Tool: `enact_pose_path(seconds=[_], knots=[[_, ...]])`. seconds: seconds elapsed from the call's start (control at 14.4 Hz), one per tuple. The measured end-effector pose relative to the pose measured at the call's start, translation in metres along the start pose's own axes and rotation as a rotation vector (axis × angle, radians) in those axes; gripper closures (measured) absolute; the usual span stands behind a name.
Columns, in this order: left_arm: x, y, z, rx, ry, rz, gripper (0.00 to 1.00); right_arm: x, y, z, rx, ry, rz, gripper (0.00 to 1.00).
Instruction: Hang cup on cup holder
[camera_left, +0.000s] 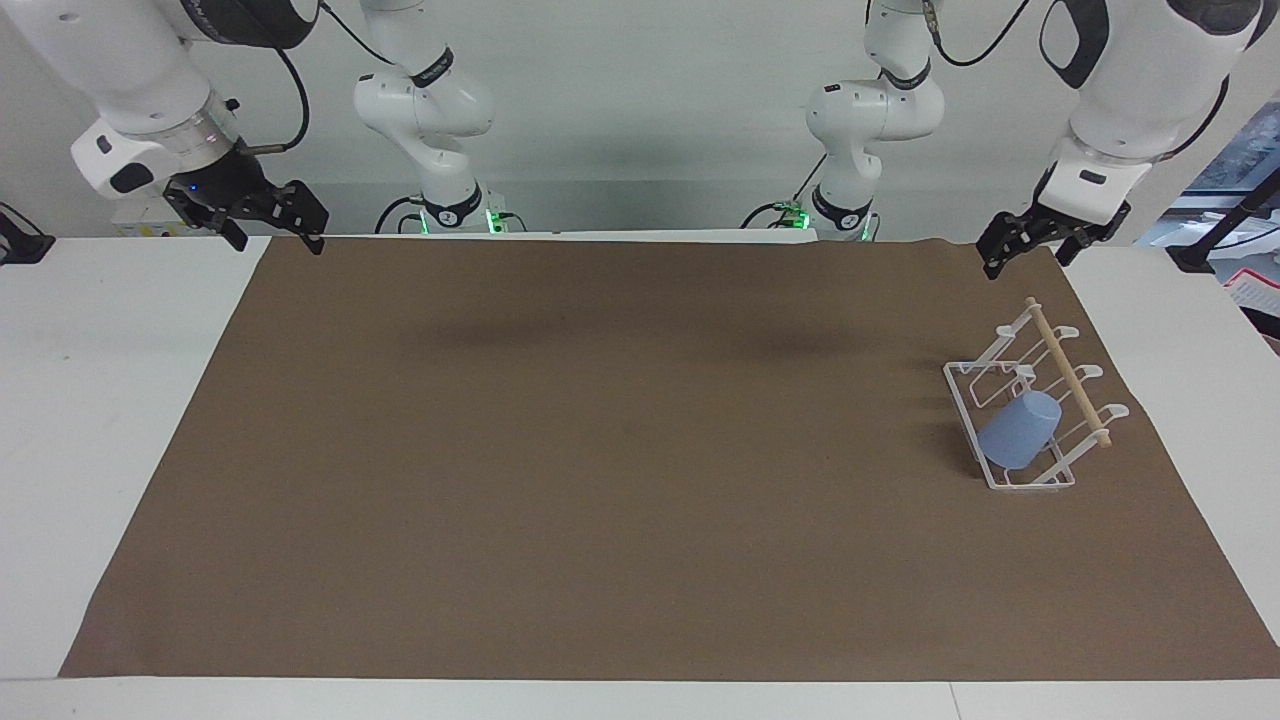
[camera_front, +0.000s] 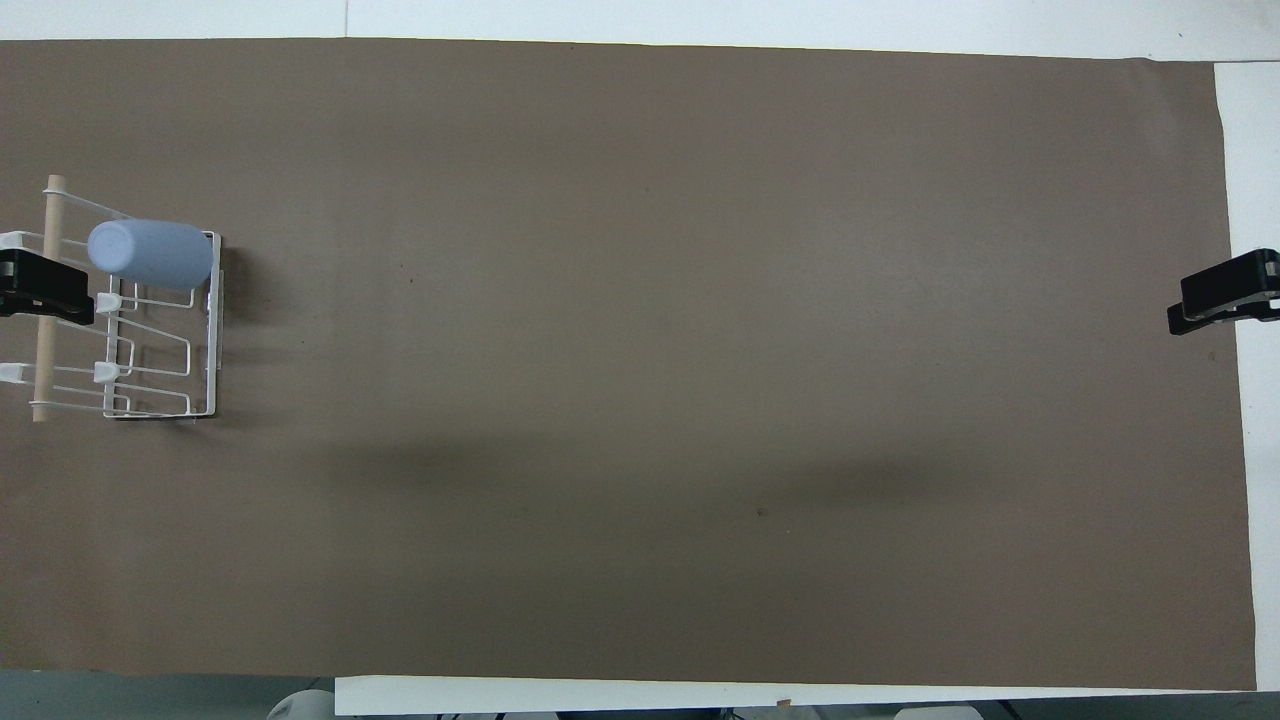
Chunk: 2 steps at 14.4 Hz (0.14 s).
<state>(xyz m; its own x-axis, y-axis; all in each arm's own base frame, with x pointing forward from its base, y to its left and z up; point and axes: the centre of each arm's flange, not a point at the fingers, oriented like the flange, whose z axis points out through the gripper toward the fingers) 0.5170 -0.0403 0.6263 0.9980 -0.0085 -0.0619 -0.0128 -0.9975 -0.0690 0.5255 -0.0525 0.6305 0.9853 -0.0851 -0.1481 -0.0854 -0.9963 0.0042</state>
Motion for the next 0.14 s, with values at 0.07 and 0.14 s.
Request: enact_pose_path(seconds=[0.07,0.14], knots=[[0.0011,-0.0027,-0.0011,-0.015,-0.004,0.023,0.0,0.0,0.0,0.0,0.0,0.0,0.0,0.0],[0.0027,-0.0034,-0.0004,-0.022,-0.009,0.046,0.0,0.0,0.0,0.0,0.0,0.0,0.0,0.0]])
